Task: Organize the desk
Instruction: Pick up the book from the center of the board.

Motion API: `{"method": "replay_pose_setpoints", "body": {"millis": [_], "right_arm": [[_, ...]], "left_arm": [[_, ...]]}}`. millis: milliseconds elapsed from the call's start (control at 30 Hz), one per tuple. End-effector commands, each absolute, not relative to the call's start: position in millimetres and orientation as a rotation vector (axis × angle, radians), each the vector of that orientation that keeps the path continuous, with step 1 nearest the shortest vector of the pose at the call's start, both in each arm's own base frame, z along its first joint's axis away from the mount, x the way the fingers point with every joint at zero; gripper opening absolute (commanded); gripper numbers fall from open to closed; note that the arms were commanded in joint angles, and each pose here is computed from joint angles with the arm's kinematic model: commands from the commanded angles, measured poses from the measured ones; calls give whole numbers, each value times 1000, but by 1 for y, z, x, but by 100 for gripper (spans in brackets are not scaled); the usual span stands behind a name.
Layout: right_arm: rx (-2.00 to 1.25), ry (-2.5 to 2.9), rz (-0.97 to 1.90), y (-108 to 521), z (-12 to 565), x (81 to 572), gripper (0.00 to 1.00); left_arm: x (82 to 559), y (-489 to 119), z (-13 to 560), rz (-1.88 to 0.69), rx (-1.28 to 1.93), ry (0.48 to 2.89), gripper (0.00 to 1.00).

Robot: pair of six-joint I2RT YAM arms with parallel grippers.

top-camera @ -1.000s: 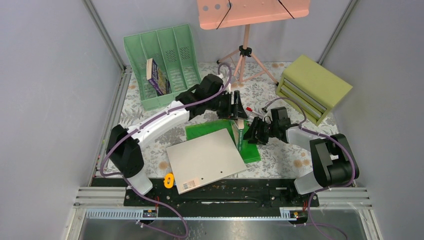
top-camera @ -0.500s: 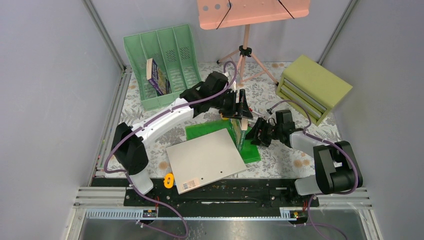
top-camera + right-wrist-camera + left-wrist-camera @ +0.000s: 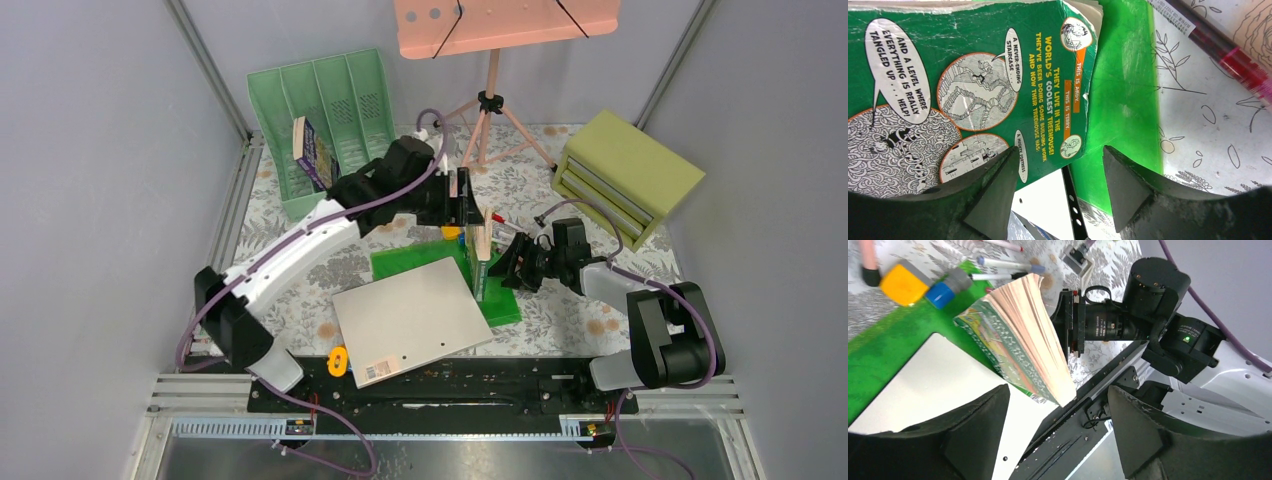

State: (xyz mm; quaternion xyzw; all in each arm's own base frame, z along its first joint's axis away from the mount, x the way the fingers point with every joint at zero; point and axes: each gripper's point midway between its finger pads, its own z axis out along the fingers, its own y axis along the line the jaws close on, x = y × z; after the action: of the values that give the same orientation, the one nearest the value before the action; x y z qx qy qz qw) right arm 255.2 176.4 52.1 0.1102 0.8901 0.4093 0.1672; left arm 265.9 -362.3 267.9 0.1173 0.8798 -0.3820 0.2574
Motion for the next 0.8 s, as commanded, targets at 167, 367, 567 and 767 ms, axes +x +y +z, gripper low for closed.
{"method": "replay_pose_setpoints", "body": {"millis": [167, 367, 567, 767], "right_arm": [[297, 2510, 1214, 179, 57, 258, 70], [298, 2509, 1214, 179, 57, 258, 71], [295, 2509, 1221, 180, 57, 258, 73], [297, 2513, 1226, 180, 56, 258, 73]], "left_arm": [[271, -344, 269, -916, 232, 2375, 74], [272, -367, 248, -882, 210, 2434, 76], [276, -379, 223, -730, 217, 2516, 78], [279, -394, 217, -683, 261, 2511, 77]]}}
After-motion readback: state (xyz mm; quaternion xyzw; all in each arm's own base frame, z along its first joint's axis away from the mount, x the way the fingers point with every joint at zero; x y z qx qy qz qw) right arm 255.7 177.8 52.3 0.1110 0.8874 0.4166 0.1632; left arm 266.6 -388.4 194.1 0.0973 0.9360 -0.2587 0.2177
